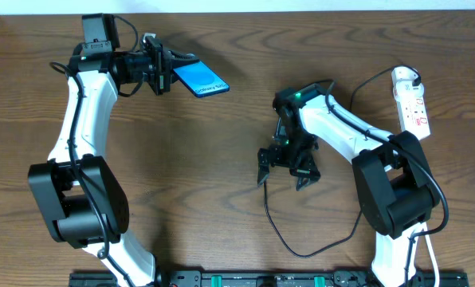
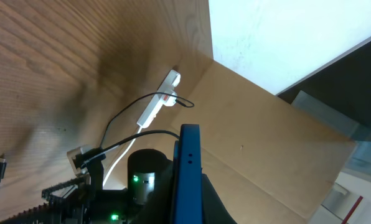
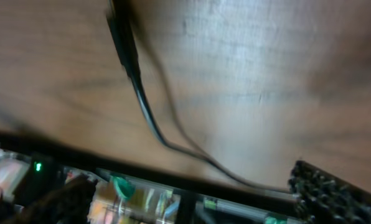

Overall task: Plug charger to phone and switch on socket
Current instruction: 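Move the right gripper down toward the black charging cable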

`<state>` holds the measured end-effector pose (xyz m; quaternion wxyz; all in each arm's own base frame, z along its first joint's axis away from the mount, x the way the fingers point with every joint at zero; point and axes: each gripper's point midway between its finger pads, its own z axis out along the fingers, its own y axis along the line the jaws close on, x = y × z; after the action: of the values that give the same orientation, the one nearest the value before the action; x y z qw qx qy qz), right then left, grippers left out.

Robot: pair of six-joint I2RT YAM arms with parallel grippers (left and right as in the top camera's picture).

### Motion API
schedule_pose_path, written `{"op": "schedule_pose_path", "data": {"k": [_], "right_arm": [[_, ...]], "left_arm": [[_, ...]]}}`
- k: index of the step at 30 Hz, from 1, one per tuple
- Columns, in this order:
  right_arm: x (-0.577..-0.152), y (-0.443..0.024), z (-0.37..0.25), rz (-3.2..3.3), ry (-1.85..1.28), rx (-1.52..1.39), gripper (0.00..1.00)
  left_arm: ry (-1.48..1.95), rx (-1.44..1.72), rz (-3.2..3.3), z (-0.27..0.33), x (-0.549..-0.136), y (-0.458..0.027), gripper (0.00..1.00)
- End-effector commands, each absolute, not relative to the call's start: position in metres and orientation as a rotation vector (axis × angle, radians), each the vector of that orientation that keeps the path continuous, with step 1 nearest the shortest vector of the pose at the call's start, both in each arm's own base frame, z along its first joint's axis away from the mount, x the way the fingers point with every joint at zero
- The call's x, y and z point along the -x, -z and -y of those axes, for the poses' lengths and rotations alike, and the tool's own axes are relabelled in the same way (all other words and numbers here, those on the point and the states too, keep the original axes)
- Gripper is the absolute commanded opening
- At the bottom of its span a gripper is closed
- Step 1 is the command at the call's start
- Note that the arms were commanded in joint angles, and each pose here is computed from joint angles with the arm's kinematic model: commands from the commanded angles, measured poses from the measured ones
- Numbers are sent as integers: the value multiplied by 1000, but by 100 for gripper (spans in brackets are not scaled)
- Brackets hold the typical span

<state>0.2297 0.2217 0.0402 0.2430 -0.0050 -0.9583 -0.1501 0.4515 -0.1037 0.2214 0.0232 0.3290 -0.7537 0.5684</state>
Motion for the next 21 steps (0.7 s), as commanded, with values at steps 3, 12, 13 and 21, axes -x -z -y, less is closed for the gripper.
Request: {"op": "schedule_pose_path", "data": {"k": [3,12,13,21], "right_arm": [[-262,-28,-220,2824,280,-3,91],[-257,-22,-269,2910,331,-105,80],[-256,-21,-270,2931,296,-114,79],[-262,-17,-264,3000,187,-79,71]], "left_arm": [[-1809,-967,2318,105,-448,-234,7],[-1809,-967,2318,105,-448,-234,7],[-1808,-966,2317,105,-448,-234,7],[-1809,-966,2318,105,-448,-234,8]]}}
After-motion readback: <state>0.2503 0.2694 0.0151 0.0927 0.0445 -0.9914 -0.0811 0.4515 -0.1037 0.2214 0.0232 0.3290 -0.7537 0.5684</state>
